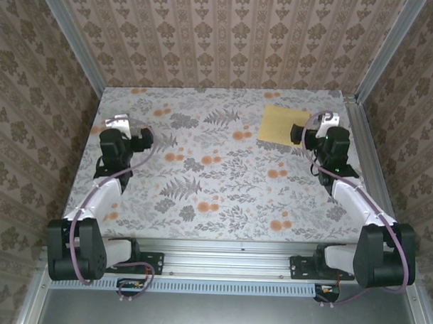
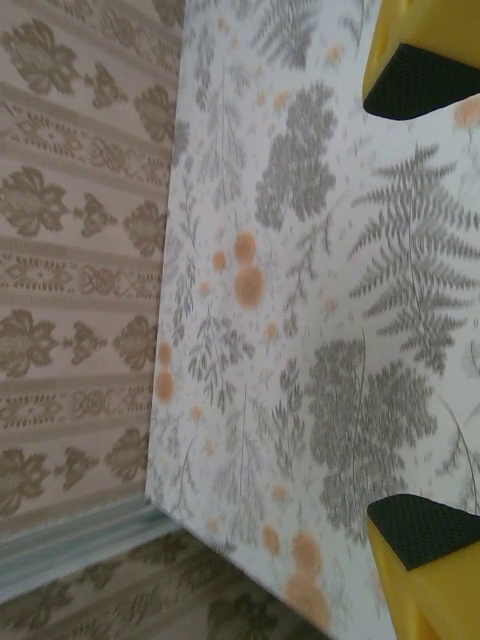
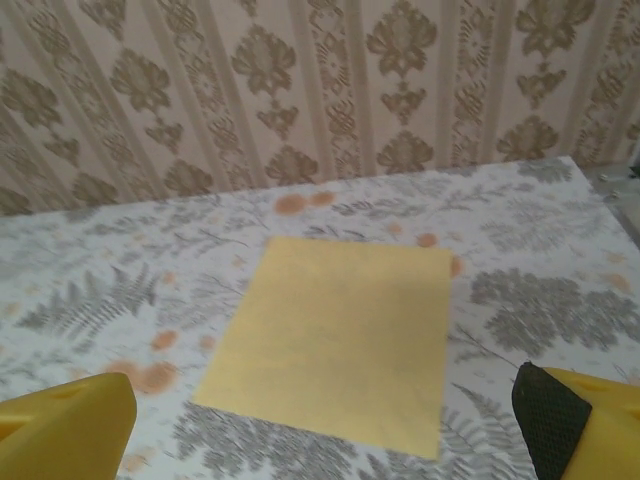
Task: Fold a paper plane with a square sheet of paper (pick it up from the middle)
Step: Move the square sheet of paper to the center of the table.
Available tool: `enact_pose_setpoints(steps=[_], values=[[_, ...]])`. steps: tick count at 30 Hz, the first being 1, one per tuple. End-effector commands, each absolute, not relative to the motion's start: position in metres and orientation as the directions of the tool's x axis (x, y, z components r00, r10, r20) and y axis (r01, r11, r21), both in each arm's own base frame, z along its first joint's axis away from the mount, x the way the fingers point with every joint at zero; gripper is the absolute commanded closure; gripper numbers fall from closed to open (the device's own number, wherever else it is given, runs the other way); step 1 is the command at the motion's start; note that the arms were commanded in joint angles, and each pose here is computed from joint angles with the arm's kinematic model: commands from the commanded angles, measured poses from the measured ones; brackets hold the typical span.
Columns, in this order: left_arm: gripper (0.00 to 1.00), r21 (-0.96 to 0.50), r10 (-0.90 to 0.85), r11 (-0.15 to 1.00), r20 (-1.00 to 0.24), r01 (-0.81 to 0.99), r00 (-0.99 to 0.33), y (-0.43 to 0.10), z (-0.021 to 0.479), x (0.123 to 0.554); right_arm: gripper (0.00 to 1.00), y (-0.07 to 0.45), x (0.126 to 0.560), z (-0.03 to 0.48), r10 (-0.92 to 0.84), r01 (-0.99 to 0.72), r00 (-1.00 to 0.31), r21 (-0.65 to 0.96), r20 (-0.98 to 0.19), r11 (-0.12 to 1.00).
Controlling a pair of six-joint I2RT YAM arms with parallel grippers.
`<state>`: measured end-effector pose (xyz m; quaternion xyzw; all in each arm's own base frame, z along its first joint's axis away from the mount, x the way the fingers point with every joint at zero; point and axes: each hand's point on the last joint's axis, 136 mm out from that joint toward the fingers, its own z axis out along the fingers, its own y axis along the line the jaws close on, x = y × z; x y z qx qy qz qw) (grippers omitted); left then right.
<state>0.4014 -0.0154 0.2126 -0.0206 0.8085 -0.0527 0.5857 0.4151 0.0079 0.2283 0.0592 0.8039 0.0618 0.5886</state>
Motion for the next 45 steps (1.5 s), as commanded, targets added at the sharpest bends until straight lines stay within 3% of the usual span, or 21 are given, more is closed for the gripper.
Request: enact_pose_setpoints(steps=[1, 4, 24, 40, 45], values=[[0.0, -0.309, -0.216, 0.947, -0.812, 0.085, -0.542, -0.052, 0.18, 0.387, 0.0, 0.017, 0.416, 0.187, 0.321, 0.111, -0.526, 0.311, -0.787, 0.944], [0.0, -0.4, -0.254, 0.907, -0.769, 0.133, -0.587, -0.075, 0.18, 0.387, 0.0, 0.012, 0.427, 0.168, 0.406, 0.241, -0.593, 0.328, -0.695, 0.914], [0.0, -0.573, -0.186, 0.77, -0.623, 0.281, -0.759, -0.176, 0.164, 0.418, 0.0, 0.04, 0.502, 0.077, 0.356, 0.386, -0.769, 0.058, -0.531, 0.921], [0.0, -0.614, -0.158, 0.737, -0.564, 0.283, -0.81, -0.195, 0.141, 0.418, 0.04, 0.055, 0.516, 0.02, 0.282, 0.308, -0.892, -0.017, -0.353, 0.951], [0.0, -0.621, -0.151, 0.73, -0.554, 0.285, -0.819, -0.197, 0.137, 0.417, 0.06, 0.057, 0.515, 0.023, 0.262, 0.292, -0.9, -0.034, -0.349, 0.956]])
